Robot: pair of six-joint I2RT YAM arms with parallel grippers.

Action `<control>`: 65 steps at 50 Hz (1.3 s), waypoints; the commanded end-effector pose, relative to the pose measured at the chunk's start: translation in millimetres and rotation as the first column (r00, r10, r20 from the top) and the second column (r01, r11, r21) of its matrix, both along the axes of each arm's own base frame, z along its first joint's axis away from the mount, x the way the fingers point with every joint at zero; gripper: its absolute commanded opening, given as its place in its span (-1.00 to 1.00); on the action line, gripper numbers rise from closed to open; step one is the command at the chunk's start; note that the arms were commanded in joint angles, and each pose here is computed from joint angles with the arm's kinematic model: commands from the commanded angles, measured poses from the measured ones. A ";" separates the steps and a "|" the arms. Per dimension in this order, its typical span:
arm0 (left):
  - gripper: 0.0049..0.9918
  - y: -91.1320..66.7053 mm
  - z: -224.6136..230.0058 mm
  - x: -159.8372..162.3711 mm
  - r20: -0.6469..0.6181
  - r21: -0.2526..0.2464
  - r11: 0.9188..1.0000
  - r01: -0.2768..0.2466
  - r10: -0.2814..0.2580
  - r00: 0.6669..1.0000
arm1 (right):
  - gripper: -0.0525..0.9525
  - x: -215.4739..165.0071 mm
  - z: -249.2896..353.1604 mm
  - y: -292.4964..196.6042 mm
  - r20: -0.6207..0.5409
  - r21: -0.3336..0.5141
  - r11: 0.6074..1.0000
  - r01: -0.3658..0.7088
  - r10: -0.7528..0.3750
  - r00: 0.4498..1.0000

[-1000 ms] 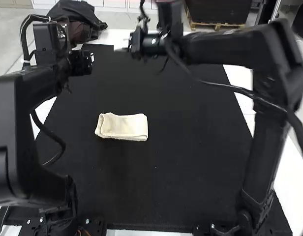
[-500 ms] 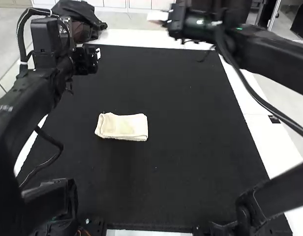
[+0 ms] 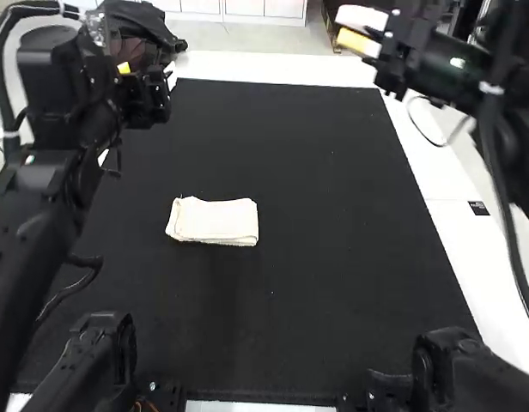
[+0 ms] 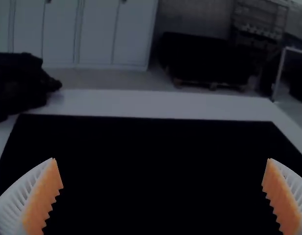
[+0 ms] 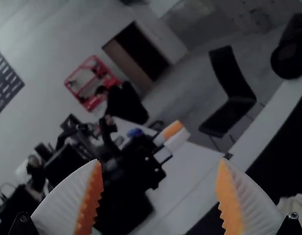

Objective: Fold the towel.

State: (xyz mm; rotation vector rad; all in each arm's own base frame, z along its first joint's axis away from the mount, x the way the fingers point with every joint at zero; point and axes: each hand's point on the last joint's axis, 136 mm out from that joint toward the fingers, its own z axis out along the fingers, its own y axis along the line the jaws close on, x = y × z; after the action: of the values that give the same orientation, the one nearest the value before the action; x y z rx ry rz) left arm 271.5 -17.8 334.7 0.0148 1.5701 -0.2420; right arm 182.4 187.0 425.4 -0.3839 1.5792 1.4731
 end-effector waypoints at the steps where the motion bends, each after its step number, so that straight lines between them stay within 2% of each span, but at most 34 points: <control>1: 0.93 -5.1 29.0 -26.5 0.115 -0.009 1.000 0.021 -0.020 0.993 | 0.24 -36.0 19.8 -13.4 0.088 0.029 1.000 0.006 -0.009 0.996; 8: 0.93 -17.3 46.3 -59.3 0.215 -0.024 0.996 0.083 -0.076 0.974 | 0.26 -71.7 29.5 -27.9 0.169 0.061 0.997 0.046 -0.055 0.984; 12: 0.93 -19.4 52.3 -78.0 0.273 -0.030 0.995 0.090 -0.078 0.959 | 0.27 -89.2 31.6 -35.0 0.213 0.073 0.995 0.070 -0.085 0.973; 16: 0.93 -20.9 54.7 -97.3 0.338 -0.023 0.996 0.089 -0.076 0.938 | 0.49 -102.6 32.2 -44.5 0.261 0.090 0.987 0.132 -0.151 0.954; 18: 0.93 -21.6 55.7 -105.6 0.363 -0.024 0.996 0.091 -0.076 0.929 | 0.67 -106.0 32.8 -50.9 0.289 0.109 0.977 0.183 -0.207 0.935; 21: 0.93 -20.5 54.7 -114.2 0.386 -0.029 0.996 0.083 -0.065 0.920 | 0.90 -116.5 33.3 -58.4 0.344 0.138 0.961 0.238 -0.272 0.899; 22: 0.93 -19.2 54.7 -116.1 0.392 -0.033 0.997 0.075 -0.056 0.918 | 0.92 -120.9 34.1 -60.7 0.364 0.148 0.956 0.254 -0.292 0.884; 27: 0.93 -13.7 48.8 -112.0 0.366 -0.049 0.998 0.045 -0.024 0.930 | 0.92 -134.9 31.8 -69.1 0.433 0.179 0.930 0.321 -0.368 0.823; 33: 0.93 -6.7 55.3 -113.5 0.393 -0.055 0.998 0.004 0.018 0.919 | 0.92 -140.2 32.5 -74.7 0.472 0.182 0.911 0.370 -0.411 0.780; 35: 0.93 -4.4 56.3 -113.3 0.402 -0.045 0.999 -0.015 0.031 0.915 | 0.92 -137.4 39.0 -85.0 0.502 0.202 0.872 0.446 -0.483 0.718; 37: 0.93 -3.4 54.7 -111.8 0.405 -0.019 0.999 -0.031 0.036 0.914 | 0.92 -131.7 47.4 -100.9 0.537 0.237 0.803 0.547 -0.578 0.615; 40: 0.93 -1.0 53.8 -108.8 0.424 -0.005 0.999 -0.050 0.048 0.905 | 0.92 -117.5 51.4 -126.8 0.564 0.266 0.667 0.696 -0.693 0.449; 42: 0.93 -0.8 54.2 -107.0 0.451 -0.005 0.999 -0.049 0.046 0.891 | 0.92 -104.8 49.4 -148.6 0.580 0.270 0.537 0.799 -0.753 0.310; 45: 0.93 0.8 51.6 -101.8 0.494 0.001 0.998 -0.058 0.050 0.868 | 0.92 -78.9 31.0 -191.6 0.515 0.249 0.290 0.924 -0.848 0.127; 48: 0.93 1.8 46.3 -97.3 0.529 0.026 0.997 -0.076 0.051 0.847 | 0.92 -53.4 10.1 -193.2 0.562 0.215 0.252 0.943 -0.822 0.092; 49: 0.93 2.1 42.7 -95.0 0.538 0.046 0.995 -0.089 0.050 0.841 | 0.92 -45.8 3.0 -194.8 0.581 0.209 0.231 0.950 -0.811 0.070; 50: 0.93 2.6 39.0 -92.8 0.547 0.067 0.992 -0.105 0.051 0.835 | 0.92 -35.8 -8.1 -194.7 0.598 0.184 0.221 0.958 -0.798 0.069; 51: 0.93 2.7 37.0 -92.1 0.564 0.099 0.987 -0.128 0.050 0.824 | 0.92 -29.4 -15.6 -193.9 0.618 0.171 0.215 0.961 -0.783 0.065; 53: 0.93 2.4 24.7 -85.6 0.578 0.177 0.969 -0.175 0.042 0.815 | 0.92 -14.4 -33.7 -192.7 0.638 0.148 0.208 0.967 -0.767 0.067; 55: 0.93 2.6 16.3 -83.3 0.611 0.219 0.952 -0.214 0.037 0.791 | 0.92 -2.8 -50.0 -191.7 0.650 0.145 0.206 0.968 -0.758 0.064; 57: 0.93 3.2 7.6 -80.6 0.621 0.228 0.947 -0.226 0.037 0.783 | 0.92 3.9 -60.3 -194.9 0.649 0.167 0.184 0.969 -0.760 0.033; 58: 0.93 4.0 1.0 -77.8 0.619 0.238 0.942 -0.236 0.040 0.785 | 0.92 4.9 -63.6 -198.3 0.640 0.194 0.166 0.967 -0.768 0.003; 59: 0.93 5.7 -7.7 -74.2 0.615 0.254 0.933 -0.254 0.047 0.788 | 0.92 5.0 -67.6 -204.1 0.628 0.232 0.132 0.964 -0.777 -0.045; 61: 0.93 6.9 -16.3 -71.2 0.611 0.263 0.928 -0.263 0.051 0.790 | 0.92 13.0 -84.1 -204.6 0.652 0.205 0.115 0.972 -0.757 -0.048; 63: 0.93 7.4 -18.4 -71.9 0.623 0.265 0.925 -0.273 0.052 0.780 | 0.92 22.8 -103.3 -202.3 0.671 0.155 0.118 0.981 -0.741 -0.017; 65: 0.93 9.3 -25.6 -66.7 0.596 0.280 0.918 -0.279 0.061 0.800 | 0.92 29.7 -118.9 -203.7 0.670 0.118 0.110 0.987 -0.743 0.003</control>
State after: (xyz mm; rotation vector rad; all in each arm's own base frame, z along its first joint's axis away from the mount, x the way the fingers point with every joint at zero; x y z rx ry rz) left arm 203.6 -14.9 311.6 0.1854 0.9734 0.0716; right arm 203.0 -1.0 333.2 0.0391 1.0381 0.0249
